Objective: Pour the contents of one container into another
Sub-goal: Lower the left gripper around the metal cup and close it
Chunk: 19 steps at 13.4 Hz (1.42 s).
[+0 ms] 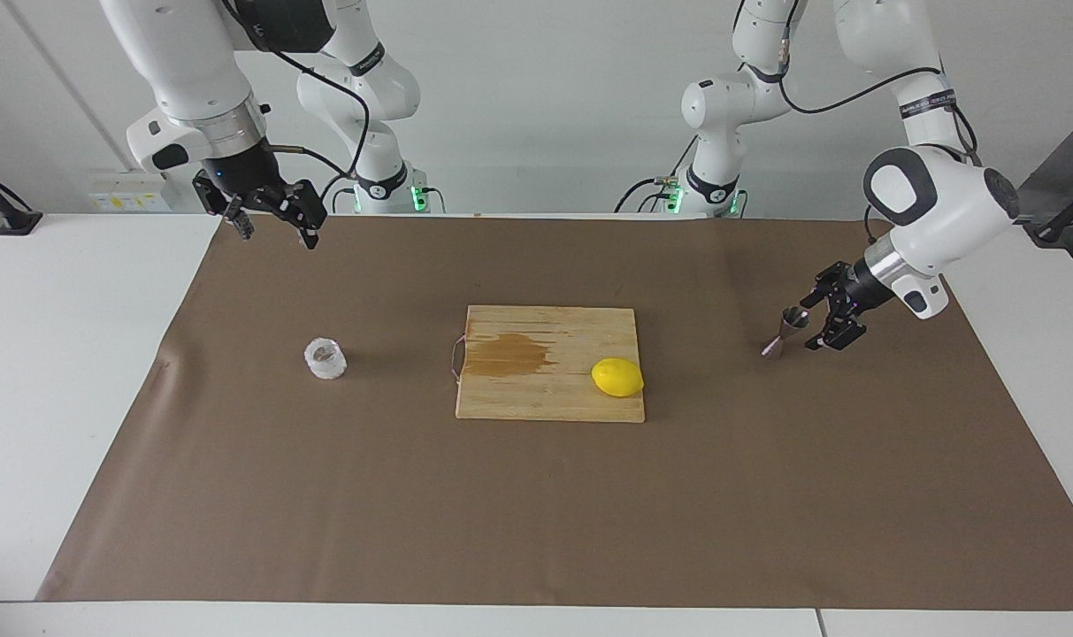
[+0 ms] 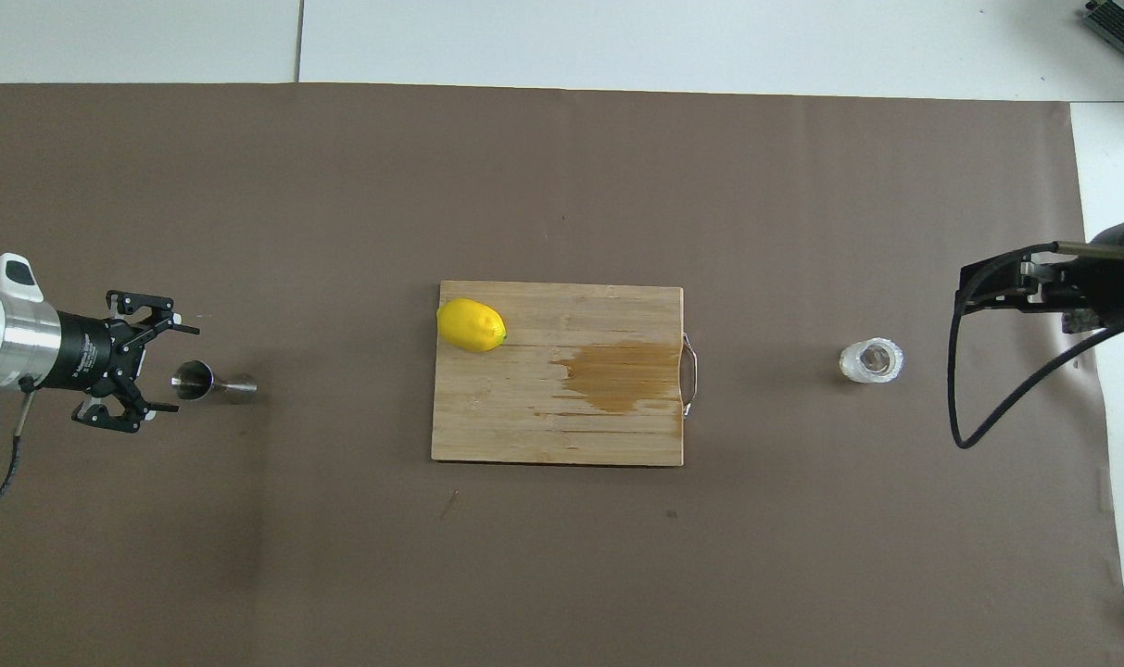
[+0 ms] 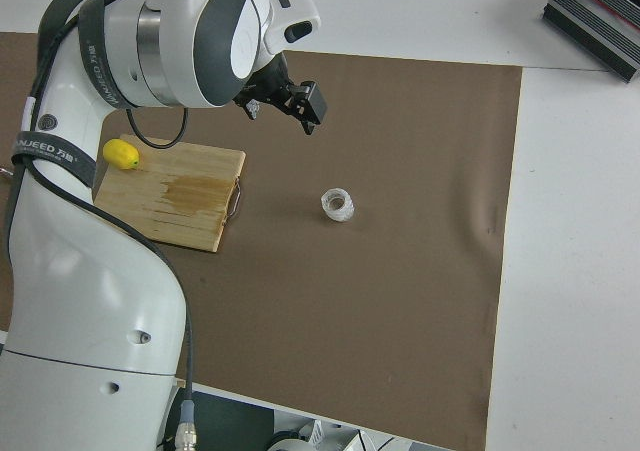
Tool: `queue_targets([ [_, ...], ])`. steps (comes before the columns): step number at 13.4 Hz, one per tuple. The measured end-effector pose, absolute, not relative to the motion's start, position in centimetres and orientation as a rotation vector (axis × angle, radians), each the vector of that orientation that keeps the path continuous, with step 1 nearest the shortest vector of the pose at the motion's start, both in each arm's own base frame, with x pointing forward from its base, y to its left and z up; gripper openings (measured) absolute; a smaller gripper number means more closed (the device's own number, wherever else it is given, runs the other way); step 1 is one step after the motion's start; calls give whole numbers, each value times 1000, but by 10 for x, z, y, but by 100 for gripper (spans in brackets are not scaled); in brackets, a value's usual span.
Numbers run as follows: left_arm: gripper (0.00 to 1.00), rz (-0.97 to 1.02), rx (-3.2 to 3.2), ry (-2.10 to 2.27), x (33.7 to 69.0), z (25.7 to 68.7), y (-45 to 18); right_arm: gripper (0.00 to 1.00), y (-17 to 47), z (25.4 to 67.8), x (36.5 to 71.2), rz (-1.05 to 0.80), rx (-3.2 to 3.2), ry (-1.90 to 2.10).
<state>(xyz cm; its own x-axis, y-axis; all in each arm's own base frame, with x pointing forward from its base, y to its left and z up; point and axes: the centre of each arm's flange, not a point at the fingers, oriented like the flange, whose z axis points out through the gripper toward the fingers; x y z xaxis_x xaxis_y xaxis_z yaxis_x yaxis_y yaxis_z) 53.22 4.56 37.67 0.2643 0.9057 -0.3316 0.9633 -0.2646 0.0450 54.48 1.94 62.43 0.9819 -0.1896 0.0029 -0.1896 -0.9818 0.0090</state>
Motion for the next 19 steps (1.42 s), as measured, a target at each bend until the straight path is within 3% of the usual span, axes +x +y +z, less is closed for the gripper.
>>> queue_targets([
  [15, 100, -383, 2304, 1748, 530, 363, 30, 100, 19, 624, 545, 3, 3119, -298],
  [19, 92, -400, 2306, 1748, 528, 363, 29, 100, 19, 624, 545, 3, 3119, -298],
])
